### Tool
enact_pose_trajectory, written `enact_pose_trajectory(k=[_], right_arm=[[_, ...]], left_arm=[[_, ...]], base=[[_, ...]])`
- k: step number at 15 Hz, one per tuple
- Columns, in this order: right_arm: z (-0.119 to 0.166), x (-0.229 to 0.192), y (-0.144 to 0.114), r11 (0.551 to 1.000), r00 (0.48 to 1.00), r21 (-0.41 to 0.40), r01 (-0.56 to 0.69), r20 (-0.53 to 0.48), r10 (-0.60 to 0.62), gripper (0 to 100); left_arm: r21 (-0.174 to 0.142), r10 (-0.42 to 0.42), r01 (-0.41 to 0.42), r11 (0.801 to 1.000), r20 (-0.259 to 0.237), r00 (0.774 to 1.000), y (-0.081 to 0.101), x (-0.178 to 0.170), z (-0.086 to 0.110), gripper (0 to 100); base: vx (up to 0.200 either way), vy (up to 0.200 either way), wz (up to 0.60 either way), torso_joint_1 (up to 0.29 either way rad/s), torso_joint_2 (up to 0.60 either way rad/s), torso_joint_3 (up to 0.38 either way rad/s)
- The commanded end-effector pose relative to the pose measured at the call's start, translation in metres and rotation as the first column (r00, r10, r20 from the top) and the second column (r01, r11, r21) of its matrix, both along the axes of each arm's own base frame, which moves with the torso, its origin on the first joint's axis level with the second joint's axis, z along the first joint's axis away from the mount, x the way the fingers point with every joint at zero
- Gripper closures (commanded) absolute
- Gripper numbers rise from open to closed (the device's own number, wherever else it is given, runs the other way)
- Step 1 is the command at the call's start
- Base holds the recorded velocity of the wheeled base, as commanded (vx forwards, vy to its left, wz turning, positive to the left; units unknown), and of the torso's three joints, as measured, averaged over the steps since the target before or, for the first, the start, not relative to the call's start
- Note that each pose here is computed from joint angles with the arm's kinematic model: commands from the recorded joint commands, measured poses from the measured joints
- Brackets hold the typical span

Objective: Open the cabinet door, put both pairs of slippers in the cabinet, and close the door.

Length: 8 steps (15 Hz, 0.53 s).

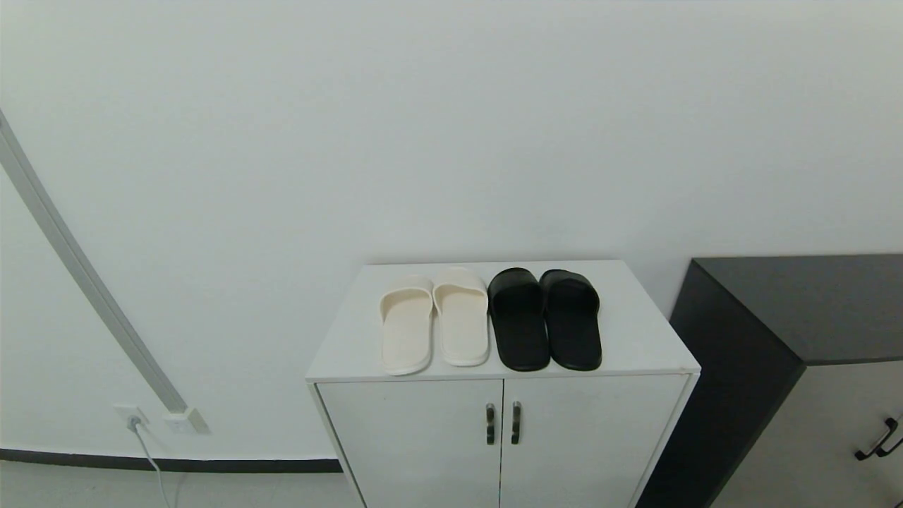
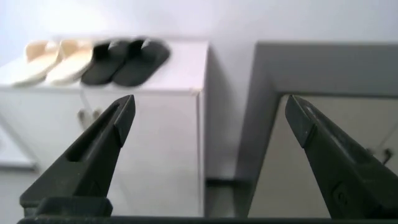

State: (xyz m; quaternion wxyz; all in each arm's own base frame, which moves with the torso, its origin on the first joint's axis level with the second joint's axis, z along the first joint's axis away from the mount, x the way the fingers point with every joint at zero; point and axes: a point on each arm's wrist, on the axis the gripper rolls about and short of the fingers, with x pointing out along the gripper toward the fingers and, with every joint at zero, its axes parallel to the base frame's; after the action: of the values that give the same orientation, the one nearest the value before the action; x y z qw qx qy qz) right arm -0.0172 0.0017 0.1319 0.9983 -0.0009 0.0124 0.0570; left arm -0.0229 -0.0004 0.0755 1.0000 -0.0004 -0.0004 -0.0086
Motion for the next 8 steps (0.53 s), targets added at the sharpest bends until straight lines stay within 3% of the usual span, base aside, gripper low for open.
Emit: enact_pose_trajectory(k=[1,2,4,6,8], right_arm=[[0.008,0.050,0.004,0.994,0.968,0.056,-0.091,-0.229,0.102,0],[0.009,0.051,0.004,0.994,0.968,0.056,-0.093,-0.229,0.103,0],[0.026,0.099,0.008,0.989,0.958,0.067,-0.134,-0.246,0.146,0],[0.047,0.148,0.022,0.973,0.948,0.149,-0.175,-0.241,0.207,0],[0.055,0.173,0.043,0.973,0.941,0.129,-0.190,-0.260,0.218,0]], left_arm=[[0.001,0.000,0.000,1.000,-0.001,1.000,0.000,0.000,0.000,100],[0.001,0.000,0.000,1.000,-0.001,1.000,0.000,0.000,0.000,100],[0.001,-0.001,0.001,1.000,-0.001,1.000,0.000,0.000,0.000,100],[-0.001,0.000,0.000,1.000,-0.001,1.000,0.000,0.000,0.000,100],[-0.001,-0.001,0.001,1.000,-0.001,1.000,0.000,0.000,0.000,100]], base=[[0.000,0.000,0.00,0.000,0.00,0.000],[0.000,0.000,0.00,0.000,0.00,0.000],[0.000,0.000,0.00,0.000,0.00,0.000],[0.000,0.000,0.00,0.000,0.00,0.000],[0.000,0.000,0.00,0.000,0.00,0.000]])
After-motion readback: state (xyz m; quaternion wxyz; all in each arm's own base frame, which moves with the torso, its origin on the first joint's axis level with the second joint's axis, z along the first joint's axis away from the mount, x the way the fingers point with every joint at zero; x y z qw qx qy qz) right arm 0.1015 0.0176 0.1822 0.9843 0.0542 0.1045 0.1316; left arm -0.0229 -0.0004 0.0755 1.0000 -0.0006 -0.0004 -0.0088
